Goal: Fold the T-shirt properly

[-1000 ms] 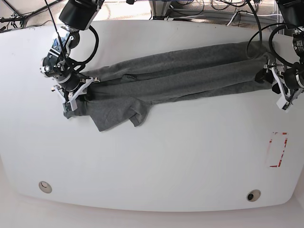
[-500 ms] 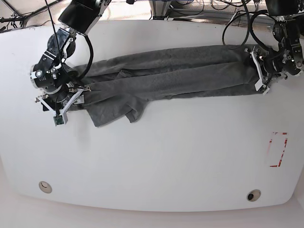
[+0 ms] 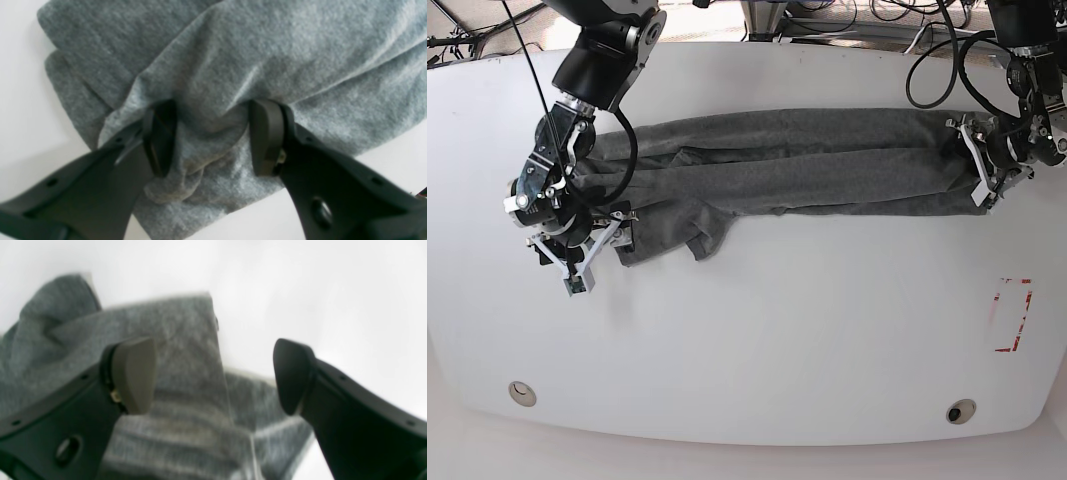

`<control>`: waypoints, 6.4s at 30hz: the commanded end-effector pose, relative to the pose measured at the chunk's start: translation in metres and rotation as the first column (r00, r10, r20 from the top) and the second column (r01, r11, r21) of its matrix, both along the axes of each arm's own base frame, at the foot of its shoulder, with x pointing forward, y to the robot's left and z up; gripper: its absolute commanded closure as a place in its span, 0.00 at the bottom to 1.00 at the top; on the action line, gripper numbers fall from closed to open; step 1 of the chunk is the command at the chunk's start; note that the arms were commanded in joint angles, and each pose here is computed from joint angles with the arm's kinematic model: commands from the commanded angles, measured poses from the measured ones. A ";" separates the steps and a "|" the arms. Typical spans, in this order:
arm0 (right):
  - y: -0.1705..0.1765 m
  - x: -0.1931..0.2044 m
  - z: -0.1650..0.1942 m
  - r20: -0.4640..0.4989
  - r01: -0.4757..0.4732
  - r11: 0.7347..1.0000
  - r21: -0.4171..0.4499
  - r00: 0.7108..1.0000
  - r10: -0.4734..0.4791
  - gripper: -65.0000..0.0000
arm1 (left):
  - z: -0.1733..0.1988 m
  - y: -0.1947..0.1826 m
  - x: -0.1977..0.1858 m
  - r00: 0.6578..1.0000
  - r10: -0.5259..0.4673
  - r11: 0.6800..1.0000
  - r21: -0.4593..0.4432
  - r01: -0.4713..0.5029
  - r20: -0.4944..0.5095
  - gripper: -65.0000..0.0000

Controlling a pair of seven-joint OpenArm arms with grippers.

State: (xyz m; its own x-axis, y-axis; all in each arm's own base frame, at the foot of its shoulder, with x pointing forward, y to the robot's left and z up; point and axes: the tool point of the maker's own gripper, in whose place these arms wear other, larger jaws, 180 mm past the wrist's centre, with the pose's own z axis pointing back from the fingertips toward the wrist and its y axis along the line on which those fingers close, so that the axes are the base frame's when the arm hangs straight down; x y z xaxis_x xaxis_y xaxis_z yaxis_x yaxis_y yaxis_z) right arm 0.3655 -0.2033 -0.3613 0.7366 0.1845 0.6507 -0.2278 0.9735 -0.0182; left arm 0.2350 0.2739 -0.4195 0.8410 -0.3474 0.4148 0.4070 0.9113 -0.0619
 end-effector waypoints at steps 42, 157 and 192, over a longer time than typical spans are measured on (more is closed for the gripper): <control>0.033 0.034 -0.034 -0.009 -0.022 0.978 0.207 1.000 0.024 0.98 | -0.012 0.011 -0.013 0.996 0.007 0.998 0.068 -0.001 -0.089 0.51; 0.084 -0.120 -0.018 -0.034 -0.209 0.909 0.361 0.971 0.236 0.78 | -0.044 0.012 -0.034 0.975 -0.023 0.990 0.131 0.054 -0.222 0.51; -0.012 -0.097 -0.016 -0.016 -0.034 0.990 0.137 0.999 0.036 0.78 | -0.007 -0.024 0.022 0.997 -0.020 0.996 -0.091 0.013 -0.076 0.50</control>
